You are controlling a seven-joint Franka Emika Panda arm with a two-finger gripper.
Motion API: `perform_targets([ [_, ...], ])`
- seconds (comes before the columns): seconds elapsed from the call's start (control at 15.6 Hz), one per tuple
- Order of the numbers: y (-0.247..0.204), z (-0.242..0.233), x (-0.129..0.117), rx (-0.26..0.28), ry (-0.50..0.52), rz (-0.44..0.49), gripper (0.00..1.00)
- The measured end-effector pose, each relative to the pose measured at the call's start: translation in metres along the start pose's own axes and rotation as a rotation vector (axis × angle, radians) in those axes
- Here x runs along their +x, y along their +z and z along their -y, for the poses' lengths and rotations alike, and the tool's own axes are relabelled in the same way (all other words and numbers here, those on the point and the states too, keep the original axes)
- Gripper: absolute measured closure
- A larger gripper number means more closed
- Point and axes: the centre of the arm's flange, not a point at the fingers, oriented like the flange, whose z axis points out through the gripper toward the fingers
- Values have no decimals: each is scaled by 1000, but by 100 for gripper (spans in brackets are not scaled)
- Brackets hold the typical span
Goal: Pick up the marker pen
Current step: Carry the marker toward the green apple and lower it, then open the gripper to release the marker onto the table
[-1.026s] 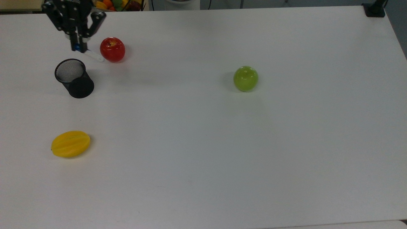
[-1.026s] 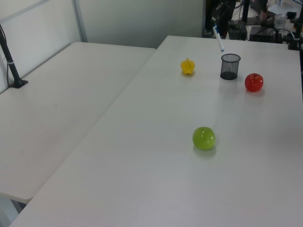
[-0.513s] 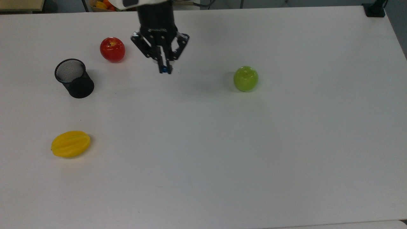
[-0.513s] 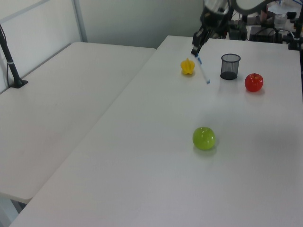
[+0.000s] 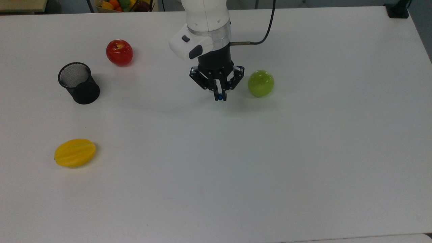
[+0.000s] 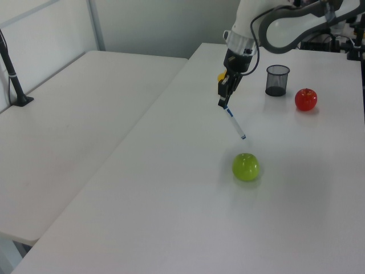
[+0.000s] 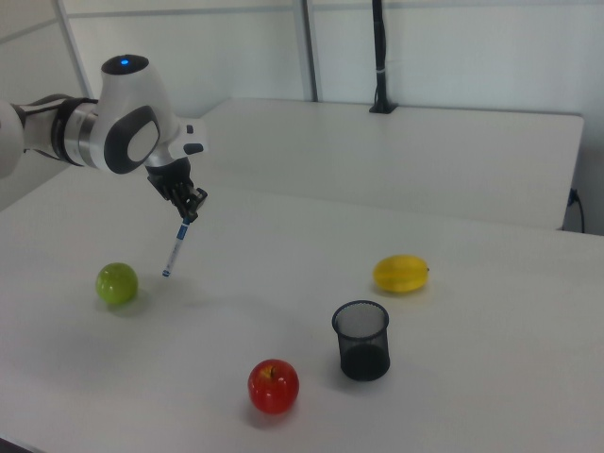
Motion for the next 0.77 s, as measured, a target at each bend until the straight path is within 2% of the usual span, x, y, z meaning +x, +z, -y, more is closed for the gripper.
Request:
perform_targets([
  [0.19, 26, 0, 6, 9, 2, -43, 83],
  [0.45, 55, 4, 3, 9, -5, -21, 83],
  [0.77, 60, 17, 8, 29, -20, -92, 82],
])
